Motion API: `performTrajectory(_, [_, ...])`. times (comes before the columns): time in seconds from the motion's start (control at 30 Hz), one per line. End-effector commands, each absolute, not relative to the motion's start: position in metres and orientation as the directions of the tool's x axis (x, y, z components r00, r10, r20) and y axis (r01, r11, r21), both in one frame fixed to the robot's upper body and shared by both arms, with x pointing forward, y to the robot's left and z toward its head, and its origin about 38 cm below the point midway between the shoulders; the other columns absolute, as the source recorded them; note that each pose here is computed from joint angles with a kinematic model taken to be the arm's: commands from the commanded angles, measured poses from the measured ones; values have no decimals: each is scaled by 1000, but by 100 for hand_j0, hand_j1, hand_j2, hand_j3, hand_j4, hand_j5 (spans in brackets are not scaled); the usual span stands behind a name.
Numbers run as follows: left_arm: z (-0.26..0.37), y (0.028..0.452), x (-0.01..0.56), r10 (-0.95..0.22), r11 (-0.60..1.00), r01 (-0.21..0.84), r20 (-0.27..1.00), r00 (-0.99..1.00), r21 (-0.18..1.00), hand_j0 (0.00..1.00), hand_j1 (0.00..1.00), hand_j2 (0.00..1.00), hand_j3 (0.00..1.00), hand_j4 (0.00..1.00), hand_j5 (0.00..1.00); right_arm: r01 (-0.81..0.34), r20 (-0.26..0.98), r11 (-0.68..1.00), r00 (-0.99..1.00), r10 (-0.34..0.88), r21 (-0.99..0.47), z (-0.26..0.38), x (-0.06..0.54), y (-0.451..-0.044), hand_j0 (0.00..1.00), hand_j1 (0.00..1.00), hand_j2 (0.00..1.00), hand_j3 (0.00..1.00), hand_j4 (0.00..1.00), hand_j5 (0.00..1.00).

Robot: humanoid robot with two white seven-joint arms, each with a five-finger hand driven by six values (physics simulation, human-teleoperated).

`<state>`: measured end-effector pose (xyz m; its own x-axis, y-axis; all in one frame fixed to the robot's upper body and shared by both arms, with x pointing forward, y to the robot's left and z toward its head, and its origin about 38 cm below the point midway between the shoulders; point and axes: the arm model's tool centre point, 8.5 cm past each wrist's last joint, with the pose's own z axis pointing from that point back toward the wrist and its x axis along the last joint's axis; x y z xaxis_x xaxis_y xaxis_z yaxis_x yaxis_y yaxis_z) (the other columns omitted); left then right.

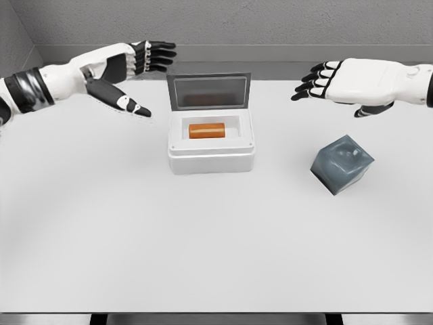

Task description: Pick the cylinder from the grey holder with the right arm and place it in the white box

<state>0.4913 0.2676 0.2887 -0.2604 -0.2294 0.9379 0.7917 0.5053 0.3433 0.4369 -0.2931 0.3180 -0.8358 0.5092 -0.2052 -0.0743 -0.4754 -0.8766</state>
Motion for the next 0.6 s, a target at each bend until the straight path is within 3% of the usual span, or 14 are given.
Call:
performTrajectory(0.0, [279,279,512,-215,580,760,955,-204,293,100,100,100,100,100,100,-79,-202,-473,-834,513,-877,318,437,-294,100,100,100,100,100,100])
performTrajectory(0.17, [237,235,554,-297,597,743,944,-146,303,100,100,100,100,100,100,-82,-206,-478,-830,519,-875,319,436,-298,100,100,100,100,100,100])
performTrajectory(0.57, [217,244,546,-312,595,745,941,-129,300,100,100,100,100,100,100,-87,-202,-480,-830,519,-873,316,436,-299,100,100,100,100,100,100])
